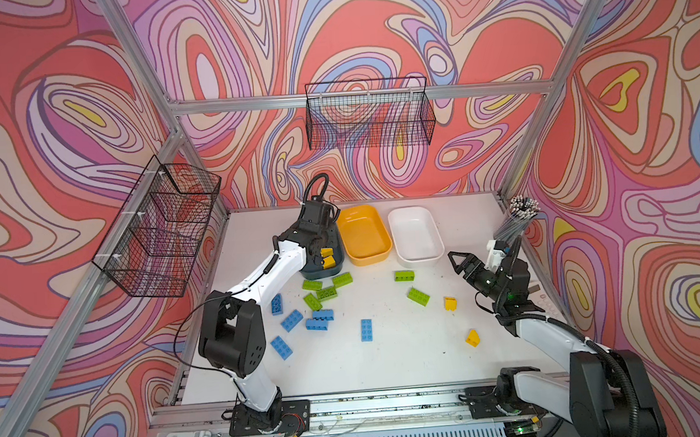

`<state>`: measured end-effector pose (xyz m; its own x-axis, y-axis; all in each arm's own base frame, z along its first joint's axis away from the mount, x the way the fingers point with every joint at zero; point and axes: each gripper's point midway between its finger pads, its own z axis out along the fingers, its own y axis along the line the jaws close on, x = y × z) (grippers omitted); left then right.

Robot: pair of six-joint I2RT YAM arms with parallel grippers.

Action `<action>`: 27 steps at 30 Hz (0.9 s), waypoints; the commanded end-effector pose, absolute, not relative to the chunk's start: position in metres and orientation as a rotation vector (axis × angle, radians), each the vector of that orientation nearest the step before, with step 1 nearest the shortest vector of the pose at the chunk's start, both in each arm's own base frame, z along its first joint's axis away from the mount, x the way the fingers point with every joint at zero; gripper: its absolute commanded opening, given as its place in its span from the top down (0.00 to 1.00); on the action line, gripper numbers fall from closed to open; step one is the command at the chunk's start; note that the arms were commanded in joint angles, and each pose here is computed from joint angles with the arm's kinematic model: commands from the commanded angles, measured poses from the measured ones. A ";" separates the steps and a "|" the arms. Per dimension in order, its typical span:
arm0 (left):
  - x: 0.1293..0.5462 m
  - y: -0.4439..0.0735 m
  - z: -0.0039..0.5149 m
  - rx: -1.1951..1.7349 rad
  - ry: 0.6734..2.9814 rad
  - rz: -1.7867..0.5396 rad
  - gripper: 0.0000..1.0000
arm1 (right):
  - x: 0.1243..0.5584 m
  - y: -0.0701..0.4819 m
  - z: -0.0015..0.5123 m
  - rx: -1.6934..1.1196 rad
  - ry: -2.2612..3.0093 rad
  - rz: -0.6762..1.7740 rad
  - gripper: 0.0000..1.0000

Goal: Sort the legos into containers by color
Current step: 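Lift the yellow brick with the left gripper over the dark teal bin, then open the left gripper to drop the brick into the teal bin, then withdraw the left arm while the right gripper lowers onto a yellow brick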

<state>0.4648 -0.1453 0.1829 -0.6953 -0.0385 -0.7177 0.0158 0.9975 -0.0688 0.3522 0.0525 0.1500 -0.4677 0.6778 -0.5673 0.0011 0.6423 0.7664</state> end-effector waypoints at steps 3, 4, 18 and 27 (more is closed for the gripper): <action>0.460 -0.137 0.156 -0.105 2.459 -0.099 0.69 | 0.352 0.051 0.145 0.543 1.905 0.889 0.07; 0.461 -0.137 0.155 -0.103 2.463 -0.092 0.69 | 0.352 0.052 0.144 0.542 1.905 0.890 0.07; 0.467 -0.129 0.180 -0.174 2.362 -0.126 0.18 | 0.349 0.050 0.153 0.494 1.905 0.841 0.08; 0.433 -0.126 0.268 -0.184 2.191 -0.277 0.12 | 0.346 0.041 0.157 0.512 1.962 0.743 0.12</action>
<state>0.4485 -0.1305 0.2324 -0.6453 -0.1829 -0.7417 -0.0462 0.9785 -0.2012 0.3462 0.0473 0.1533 -0.4705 0.6379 -0.6097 0.0186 0.6980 0.7158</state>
